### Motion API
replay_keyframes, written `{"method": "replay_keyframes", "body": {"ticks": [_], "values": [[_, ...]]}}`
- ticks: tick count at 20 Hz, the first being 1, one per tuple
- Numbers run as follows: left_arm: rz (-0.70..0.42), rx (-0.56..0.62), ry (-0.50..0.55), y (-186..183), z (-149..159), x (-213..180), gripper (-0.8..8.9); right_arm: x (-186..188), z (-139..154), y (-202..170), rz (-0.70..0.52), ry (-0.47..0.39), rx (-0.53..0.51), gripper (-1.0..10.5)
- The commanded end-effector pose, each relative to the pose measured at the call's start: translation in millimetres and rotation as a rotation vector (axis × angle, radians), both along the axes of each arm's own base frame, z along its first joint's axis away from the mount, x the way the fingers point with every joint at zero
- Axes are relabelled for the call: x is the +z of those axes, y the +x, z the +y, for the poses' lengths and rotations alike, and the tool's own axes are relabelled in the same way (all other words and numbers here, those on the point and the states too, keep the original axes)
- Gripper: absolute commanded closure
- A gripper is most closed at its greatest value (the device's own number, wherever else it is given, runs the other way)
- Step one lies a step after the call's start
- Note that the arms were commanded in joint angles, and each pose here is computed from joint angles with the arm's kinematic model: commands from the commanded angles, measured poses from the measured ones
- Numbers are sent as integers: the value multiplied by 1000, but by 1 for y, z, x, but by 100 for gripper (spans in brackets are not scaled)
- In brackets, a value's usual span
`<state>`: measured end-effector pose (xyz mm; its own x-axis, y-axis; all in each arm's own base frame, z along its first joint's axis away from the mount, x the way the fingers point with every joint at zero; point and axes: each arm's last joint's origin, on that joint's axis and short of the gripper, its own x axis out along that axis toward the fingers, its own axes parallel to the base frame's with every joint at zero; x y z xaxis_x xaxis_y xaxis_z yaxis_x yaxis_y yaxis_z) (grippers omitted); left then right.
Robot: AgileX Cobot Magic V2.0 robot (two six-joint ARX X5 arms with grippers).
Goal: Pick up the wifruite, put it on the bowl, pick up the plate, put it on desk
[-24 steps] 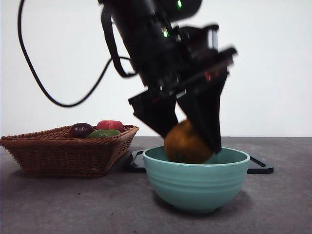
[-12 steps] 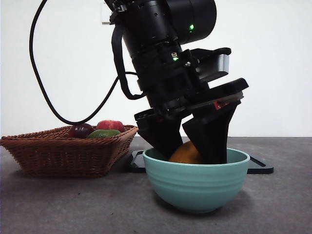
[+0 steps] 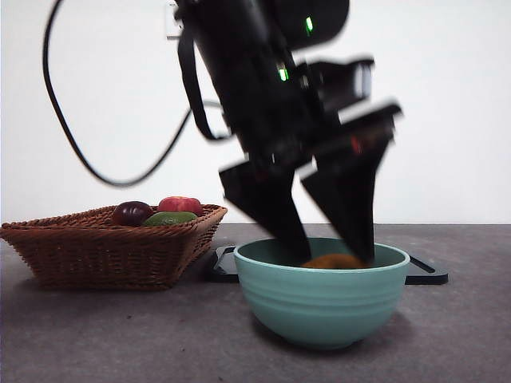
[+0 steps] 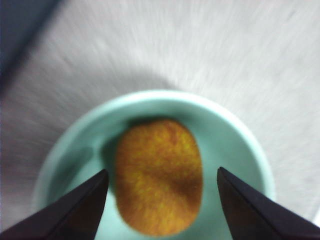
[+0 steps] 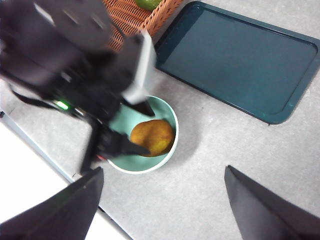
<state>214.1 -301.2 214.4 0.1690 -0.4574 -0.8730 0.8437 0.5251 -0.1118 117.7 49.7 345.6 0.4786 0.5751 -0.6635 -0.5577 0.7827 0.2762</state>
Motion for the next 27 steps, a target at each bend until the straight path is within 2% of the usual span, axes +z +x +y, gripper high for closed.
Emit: {"method": "replay_keyframes", "body": {"ticks": [1, 7, 10, 12, 15, 18, 24, 27], "values": [[-67, 26, -98, 0, 10, 37, 463, 5, 1, 1, -24, 2, 6, 559], [-209, 208, -294, 5, 80, 119, 467, 5, 1, 1, -24, 2, 6, 559], [-261, 299, -327, 2, 121, 145, 467, 5, 1, 1, -24, 2, 6, 559], [-246, 341, -316, -4, 145, 153, 467, 5, 1, 1, -24, 2, 6, 559], [-225, 371, -328, -16, 173, 153, 467, 5, 1, 1, -24, 2, 5, 560], [-213, 381, -323, -39, 191, 135, 467, 5, 1, 1, -24, 2, 5, 559], [24, 200, -435, -82, 207, 92, 471, 5, 1, 1, -22, 2, 5, 560], [66, 171, -450, -91, 210, 90, 471, 5, 1, 1, -20, 2, 5, 559]]}}
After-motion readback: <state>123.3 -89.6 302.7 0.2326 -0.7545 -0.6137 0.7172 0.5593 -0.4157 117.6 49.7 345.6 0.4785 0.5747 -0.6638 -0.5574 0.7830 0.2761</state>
